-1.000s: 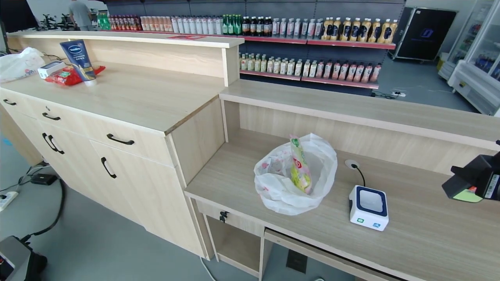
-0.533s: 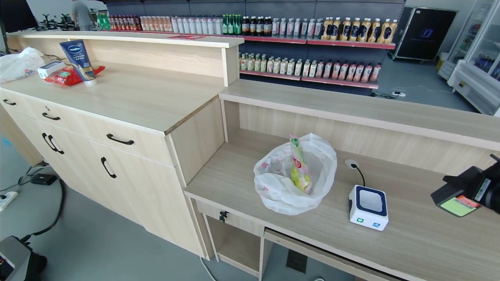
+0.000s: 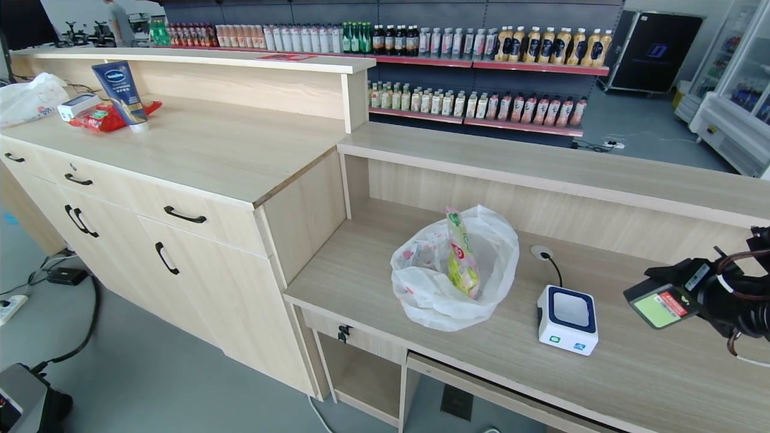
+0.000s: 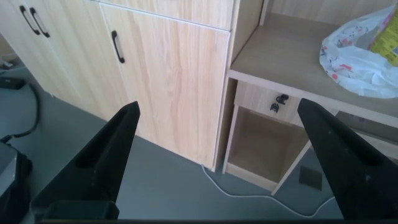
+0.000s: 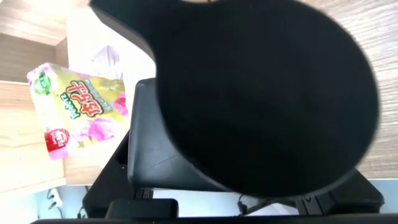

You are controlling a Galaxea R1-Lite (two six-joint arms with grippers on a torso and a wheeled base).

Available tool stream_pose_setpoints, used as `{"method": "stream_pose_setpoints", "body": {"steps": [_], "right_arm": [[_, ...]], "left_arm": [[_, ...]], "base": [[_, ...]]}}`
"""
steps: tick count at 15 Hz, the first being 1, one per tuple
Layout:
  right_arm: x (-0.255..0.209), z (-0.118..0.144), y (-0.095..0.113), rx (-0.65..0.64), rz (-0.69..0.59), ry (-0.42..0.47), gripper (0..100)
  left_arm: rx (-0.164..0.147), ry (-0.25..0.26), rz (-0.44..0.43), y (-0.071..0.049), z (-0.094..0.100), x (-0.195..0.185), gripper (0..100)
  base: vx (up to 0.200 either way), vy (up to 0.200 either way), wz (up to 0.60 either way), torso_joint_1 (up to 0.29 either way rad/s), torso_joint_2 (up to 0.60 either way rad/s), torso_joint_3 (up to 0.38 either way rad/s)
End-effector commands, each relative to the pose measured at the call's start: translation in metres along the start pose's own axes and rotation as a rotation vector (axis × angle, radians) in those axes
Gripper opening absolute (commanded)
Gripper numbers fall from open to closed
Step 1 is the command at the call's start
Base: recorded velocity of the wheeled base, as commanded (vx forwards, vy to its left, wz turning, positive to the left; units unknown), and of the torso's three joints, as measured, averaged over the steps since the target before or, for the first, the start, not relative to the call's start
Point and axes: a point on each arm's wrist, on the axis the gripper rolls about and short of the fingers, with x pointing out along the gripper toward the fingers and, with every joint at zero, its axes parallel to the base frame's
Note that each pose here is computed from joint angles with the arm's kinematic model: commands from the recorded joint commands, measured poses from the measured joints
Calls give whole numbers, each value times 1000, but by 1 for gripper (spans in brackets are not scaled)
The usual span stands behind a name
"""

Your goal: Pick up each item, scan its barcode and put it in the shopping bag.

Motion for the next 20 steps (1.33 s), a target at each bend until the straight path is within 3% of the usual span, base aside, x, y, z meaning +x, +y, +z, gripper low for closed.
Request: {"method": "stream_pose_setpoints", "body": {"steps": [1,5,20], "right_arm": [[19,-10,2,-1,-7,65,0],[33,-15,-2,50,-13,79,0],[69,-27,-10,49,-25,116,0]], "left_arm": [[0,0,1,0,0,0,100],[0,0,1,0,0,0,100],[0,0,1,0,0,0,100]], "base": [[0,0,0,0,0,0],[0,0,0,0,0,0],[0,0,0,0,0,0]]}}
